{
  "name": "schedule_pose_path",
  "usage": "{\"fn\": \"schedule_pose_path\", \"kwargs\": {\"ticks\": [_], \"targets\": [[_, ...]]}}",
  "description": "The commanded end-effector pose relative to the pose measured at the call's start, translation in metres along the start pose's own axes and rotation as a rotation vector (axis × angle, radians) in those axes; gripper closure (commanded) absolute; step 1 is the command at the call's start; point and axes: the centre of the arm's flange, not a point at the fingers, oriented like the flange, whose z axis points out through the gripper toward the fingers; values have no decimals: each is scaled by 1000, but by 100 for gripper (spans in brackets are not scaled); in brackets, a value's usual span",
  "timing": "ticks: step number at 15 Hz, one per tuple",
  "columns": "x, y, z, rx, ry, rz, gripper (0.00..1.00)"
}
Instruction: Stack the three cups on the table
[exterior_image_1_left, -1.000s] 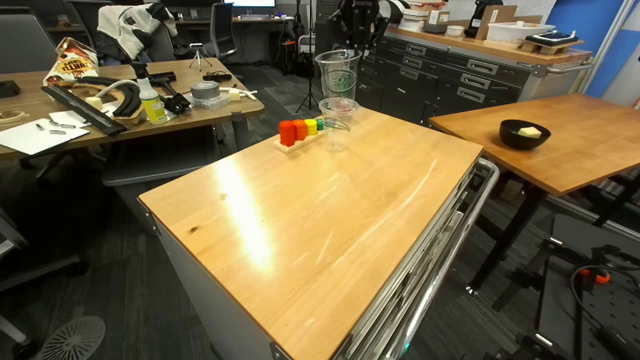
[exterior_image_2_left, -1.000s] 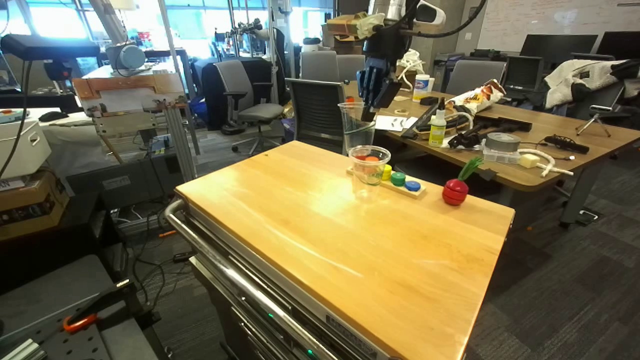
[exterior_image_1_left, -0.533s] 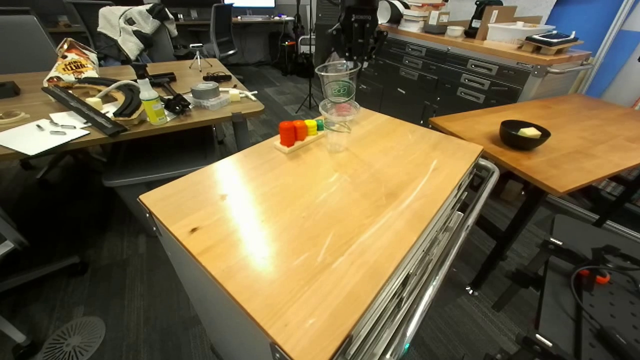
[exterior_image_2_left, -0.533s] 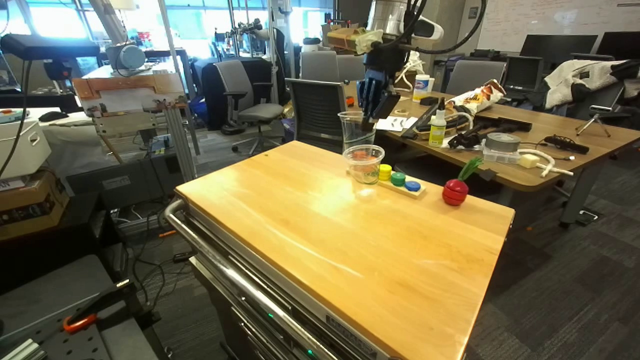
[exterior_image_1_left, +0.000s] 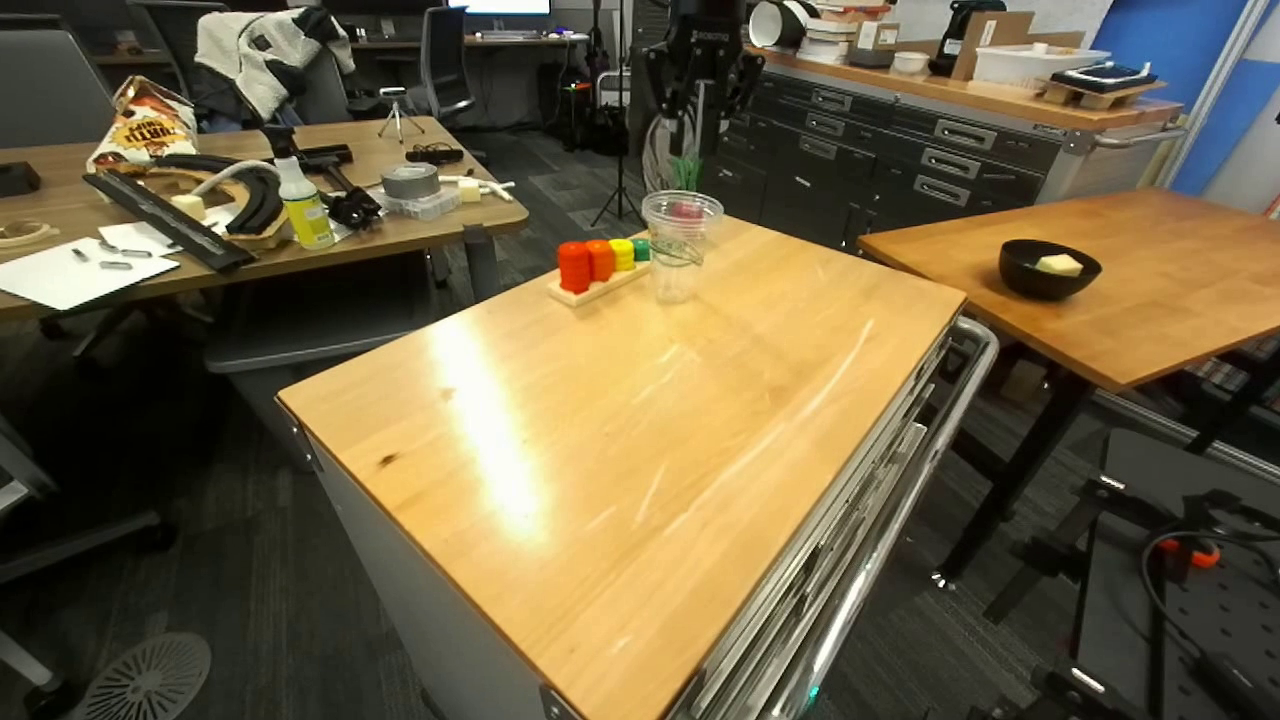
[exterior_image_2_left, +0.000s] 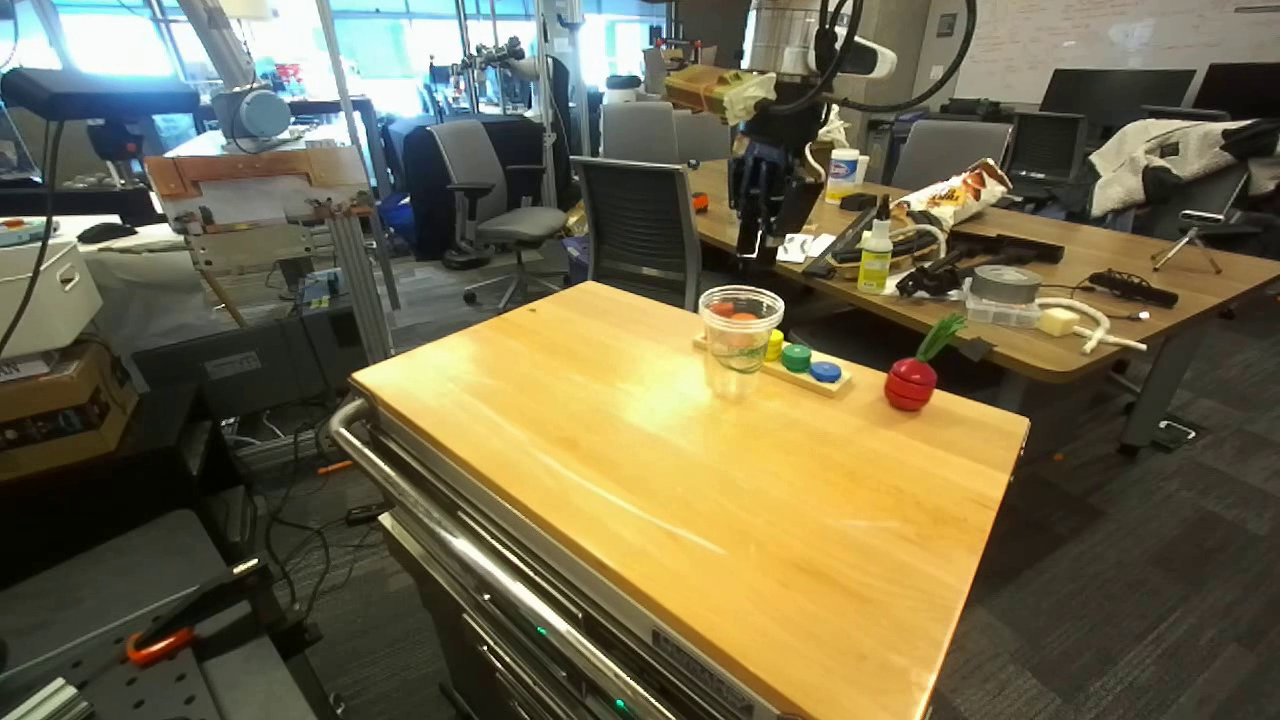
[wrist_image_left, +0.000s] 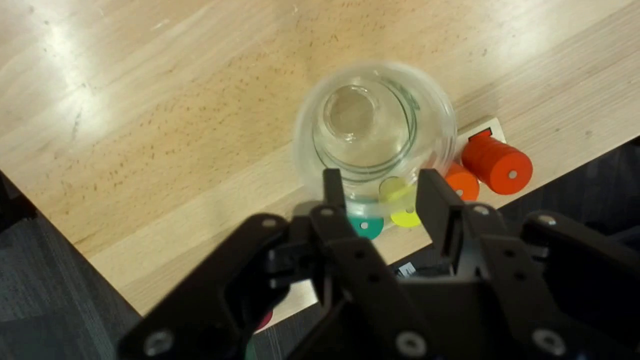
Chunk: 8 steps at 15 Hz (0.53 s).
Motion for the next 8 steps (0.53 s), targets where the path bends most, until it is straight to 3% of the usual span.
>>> {"fn": "schedule_pose_path", "kwargs": {"ticks": [1, 4, 8], "targets": [[7, 2, -17, 17, 64, 3, 25], [2, 12, -43, -40, 60, -18, 1], [-20, 36, -98, -207, 48, -118, 0]]}}
